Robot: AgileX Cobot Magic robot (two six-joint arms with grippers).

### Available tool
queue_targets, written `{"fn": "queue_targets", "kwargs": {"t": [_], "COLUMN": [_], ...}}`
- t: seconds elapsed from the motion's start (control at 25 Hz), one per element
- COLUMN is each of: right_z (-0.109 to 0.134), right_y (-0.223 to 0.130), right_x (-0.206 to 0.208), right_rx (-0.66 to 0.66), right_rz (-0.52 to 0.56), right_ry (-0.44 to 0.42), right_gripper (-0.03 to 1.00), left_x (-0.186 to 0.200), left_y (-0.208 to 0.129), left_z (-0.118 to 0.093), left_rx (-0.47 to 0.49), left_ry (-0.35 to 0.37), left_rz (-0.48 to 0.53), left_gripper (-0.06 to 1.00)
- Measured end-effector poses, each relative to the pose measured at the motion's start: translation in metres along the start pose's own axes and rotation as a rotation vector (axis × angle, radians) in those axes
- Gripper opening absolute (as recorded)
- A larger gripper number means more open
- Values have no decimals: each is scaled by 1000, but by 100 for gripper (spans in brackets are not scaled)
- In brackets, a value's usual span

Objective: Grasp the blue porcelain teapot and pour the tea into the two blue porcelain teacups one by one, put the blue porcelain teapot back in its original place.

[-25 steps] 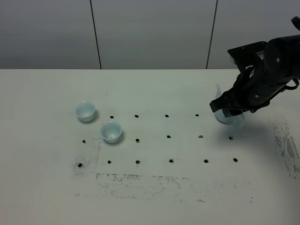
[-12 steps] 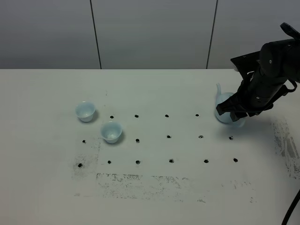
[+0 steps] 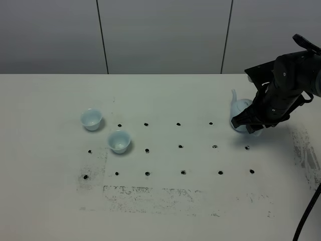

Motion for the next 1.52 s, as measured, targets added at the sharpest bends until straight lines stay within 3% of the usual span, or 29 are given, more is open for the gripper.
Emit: {"fn": "queue_targets", "kwargs": {"t": [0.2,0.32,0.6,1.2,1.52], "right_z": [-1,-2,-5,-6,0], "right_y": [2,2,-1,14,7], "right_x": [-2,-6,-16,-4,-18], "right_rx": [5,3,37,37,0], "right_rz": [-13,-11,-2,-83,-119], "right_ry": [-6,-7,-4,-2,30], "right_gripper": [39,32,4,3,3], "left_x": [0,0,0,0,0], "left_y": [0,0,0,0,0], "left_z": [0,0,0,0,0], "left_rx": [0,0,0,0,0], "left_ry": [0,0,0,1,1], "left_rz": [0,0,0,0,0], "left_gripper": [52,52,52,52,52]}}
Point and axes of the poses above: a point on each arm's last joint axis where the gripper is mounted, x pointing back along that axis away from the gripper, z along the wrist's bending axis when the last joint is at zero, y = z × x, the point moved 9 cm from there along -x, pointing out along that axis toward the gripper, and after that the axes turned 2 degrees about x, right-handed, at the moved point
